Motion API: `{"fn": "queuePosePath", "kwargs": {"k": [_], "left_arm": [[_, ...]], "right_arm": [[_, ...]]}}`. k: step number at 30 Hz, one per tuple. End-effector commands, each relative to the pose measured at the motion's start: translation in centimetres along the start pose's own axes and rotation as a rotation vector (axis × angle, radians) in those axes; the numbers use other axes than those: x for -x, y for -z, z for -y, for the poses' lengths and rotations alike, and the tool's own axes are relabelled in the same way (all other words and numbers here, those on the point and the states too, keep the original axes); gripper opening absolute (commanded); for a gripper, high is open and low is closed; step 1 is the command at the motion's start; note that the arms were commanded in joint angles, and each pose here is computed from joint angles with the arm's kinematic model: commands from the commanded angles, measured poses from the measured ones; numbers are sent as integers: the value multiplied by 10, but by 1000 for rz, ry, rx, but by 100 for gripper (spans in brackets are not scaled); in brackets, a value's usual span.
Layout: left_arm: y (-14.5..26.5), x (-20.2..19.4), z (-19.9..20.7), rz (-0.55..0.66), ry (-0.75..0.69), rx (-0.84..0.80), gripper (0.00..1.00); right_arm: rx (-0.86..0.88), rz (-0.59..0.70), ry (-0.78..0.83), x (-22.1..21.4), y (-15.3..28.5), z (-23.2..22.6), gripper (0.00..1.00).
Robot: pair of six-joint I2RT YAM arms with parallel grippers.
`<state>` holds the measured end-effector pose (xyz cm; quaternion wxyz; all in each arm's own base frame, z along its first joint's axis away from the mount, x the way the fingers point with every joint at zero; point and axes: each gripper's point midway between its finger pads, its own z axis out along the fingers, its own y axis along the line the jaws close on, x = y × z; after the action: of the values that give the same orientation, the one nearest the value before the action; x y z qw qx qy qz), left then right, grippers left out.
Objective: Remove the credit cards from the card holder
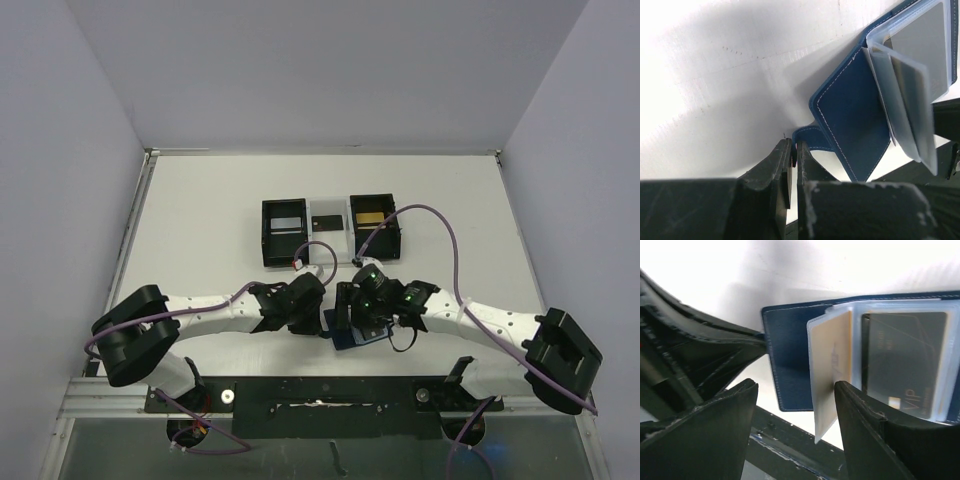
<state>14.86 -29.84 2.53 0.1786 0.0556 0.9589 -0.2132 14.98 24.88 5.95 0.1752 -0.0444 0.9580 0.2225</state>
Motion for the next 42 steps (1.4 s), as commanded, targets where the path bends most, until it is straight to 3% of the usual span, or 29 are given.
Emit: {"fn": "queuePosePath", "kwargs": {"k": [1,17,23,28,37,42], "left_arm": [[7,17,19,55,9,-47,0],[19,12,-10,81,94,49,0],[31,20,-11,124,124,48,24],[47,41,6,184,118,9,40],[77,74,47,249,77,-102,45],[87,76,88,216,0,-273,45]], "right_arm": [[189,74,15,18,12,-39,63],[260,-55,-41,-3,-25,-35,61],[285,63,-14,26,6,-48,61],[170,166,-65,47,28,-20,57],[102,184,-114,52,34,14,51],[126,165,-153,44,22,15,46]]}}
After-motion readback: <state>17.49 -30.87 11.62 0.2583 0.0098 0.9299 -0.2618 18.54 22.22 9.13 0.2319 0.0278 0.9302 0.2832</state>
